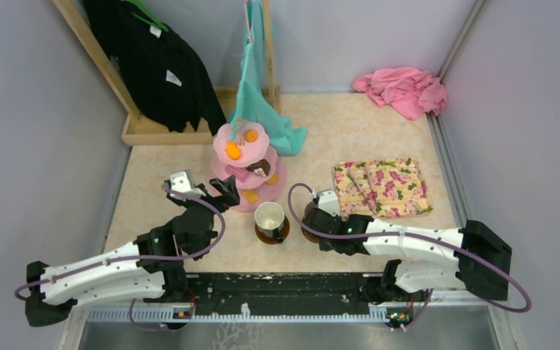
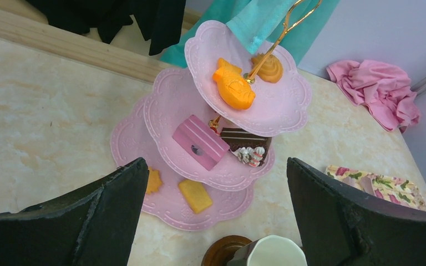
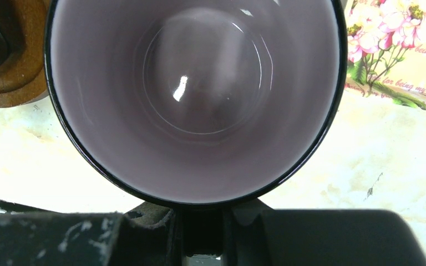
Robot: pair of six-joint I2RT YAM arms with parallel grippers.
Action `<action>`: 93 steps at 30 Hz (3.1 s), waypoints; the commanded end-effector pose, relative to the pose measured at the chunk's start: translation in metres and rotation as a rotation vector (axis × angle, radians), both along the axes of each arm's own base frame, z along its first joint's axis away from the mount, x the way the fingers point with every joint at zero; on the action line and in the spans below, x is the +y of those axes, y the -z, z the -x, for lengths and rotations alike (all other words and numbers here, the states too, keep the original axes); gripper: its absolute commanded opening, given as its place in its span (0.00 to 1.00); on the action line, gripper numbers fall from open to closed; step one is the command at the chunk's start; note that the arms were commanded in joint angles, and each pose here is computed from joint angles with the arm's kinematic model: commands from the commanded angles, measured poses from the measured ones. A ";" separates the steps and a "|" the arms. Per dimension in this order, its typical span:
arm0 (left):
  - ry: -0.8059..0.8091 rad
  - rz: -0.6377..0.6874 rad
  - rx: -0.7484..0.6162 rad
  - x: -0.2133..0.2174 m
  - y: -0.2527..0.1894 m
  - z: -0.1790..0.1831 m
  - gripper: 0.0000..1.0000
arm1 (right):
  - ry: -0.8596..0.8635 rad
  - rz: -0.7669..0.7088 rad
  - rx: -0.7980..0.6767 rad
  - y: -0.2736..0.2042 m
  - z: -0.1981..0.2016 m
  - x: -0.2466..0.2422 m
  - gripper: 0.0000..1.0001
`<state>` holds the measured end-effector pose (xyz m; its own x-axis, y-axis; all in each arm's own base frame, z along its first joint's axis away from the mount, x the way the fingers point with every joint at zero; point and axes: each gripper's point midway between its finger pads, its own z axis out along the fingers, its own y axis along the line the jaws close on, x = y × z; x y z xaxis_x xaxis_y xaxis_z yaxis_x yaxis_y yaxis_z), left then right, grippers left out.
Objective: Serve the afternoon tea
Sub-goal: Place the cup on the coaster, then reset both arms
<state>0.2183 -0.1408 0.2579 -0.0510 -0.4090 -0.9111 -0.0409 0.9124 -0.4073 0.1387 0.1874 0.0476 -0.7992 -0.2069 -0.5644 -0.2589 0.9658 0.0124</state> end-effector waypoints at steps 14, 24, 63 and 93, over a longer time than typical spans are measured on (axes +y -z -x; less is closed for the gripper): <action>-0.014 0.009 0.010 0.008 0.003 0.002 0.98 | 0.040 0.004 -0.037 0.001 0.000 0.000 0.03; -0.010 0.008 0.013 0.007 0.004 0.002 0.98 | 0.038 0.014 -0.035 0.001 0.001 0.000 0.19; -0.092 -0.021 -0.261 0.019 -0.164 -0.007 1.00 | -0.063 -0.093 -0.382 -0.174 -0.027 0.038 0.99; -0.415 -0.260 0.045 0.202 0.003 -0.225 0.96 | 0.707 0.113 -0.693 -0.202 -0.285 -0.196 0.98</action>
